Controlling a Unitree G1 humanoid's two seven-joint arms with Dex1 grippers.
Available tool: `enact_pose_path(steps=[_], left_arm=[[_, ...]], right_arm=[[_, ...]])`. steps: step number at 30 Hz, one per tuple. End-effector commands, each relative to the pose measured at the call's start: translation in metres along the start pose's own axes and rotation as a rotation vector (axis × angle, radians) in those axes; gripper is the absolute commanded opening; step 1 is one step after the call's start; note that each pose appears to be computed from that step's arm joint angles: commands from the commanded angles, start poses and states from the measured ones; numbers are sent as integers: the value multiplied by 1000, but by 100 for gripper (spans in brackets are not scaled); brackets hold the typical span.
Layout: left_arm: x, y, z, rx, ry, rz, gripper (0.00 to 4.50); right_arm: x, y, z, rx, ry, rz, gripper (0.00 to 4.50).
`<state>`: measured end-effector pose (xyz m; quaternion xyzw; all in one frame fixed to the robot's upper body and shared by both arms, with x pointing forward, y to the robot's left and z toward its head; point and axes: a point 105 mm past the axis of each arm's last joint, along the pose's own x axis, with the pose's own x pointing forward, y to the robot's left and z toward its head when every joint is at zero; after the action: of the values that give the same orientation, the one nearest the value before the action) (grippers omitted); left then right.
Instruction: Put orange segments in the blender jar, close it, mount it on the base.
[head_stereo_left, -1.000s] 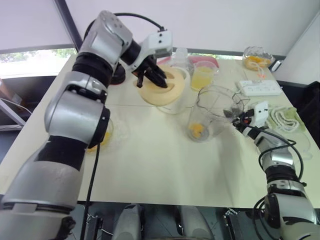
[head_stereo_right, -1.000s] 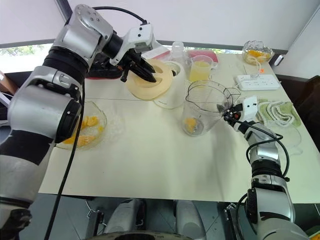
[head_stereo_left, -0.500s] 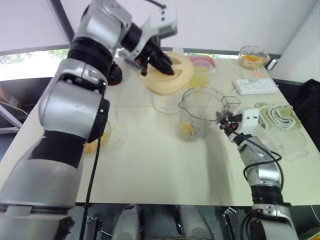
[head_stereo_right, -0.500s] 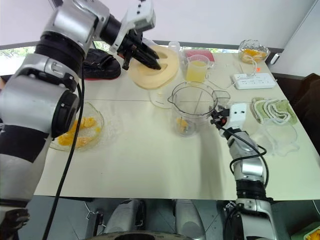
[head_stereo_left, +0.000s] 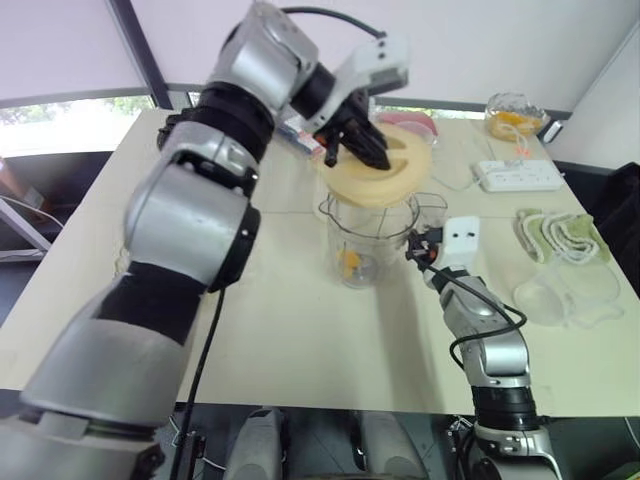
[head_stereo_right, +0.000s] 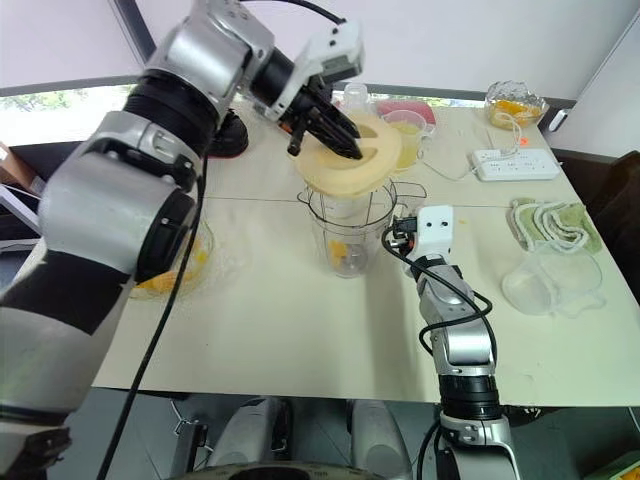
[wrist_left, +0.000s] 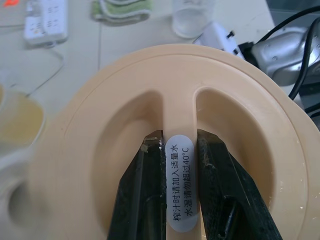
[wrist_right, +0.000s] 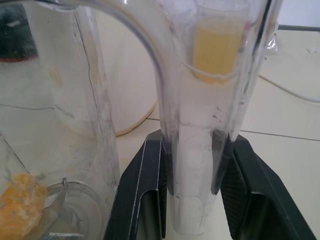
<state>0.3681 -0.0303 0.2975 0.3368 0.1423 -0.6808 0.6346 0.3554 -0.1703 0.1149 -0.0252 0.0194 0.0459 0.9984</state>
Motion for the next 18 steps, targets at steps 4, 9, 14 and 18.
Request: enact_pose_path(steps=[4,9,14,18], left_arm=[[20,-7,7,-3,15,-38,27],[32,-5,-11,-3,84,-24,27],[30,0,-22,6,110,18,27],[27,4,-33,28,135,42,27]], right_arm=[[-3,6,23,-21,-92,-4,85],[-6,5,23,-20,-100,-16,85],[-7,6,23,-18,-105,-18,85],[-8,8,22,-16,-105,-10,85]])
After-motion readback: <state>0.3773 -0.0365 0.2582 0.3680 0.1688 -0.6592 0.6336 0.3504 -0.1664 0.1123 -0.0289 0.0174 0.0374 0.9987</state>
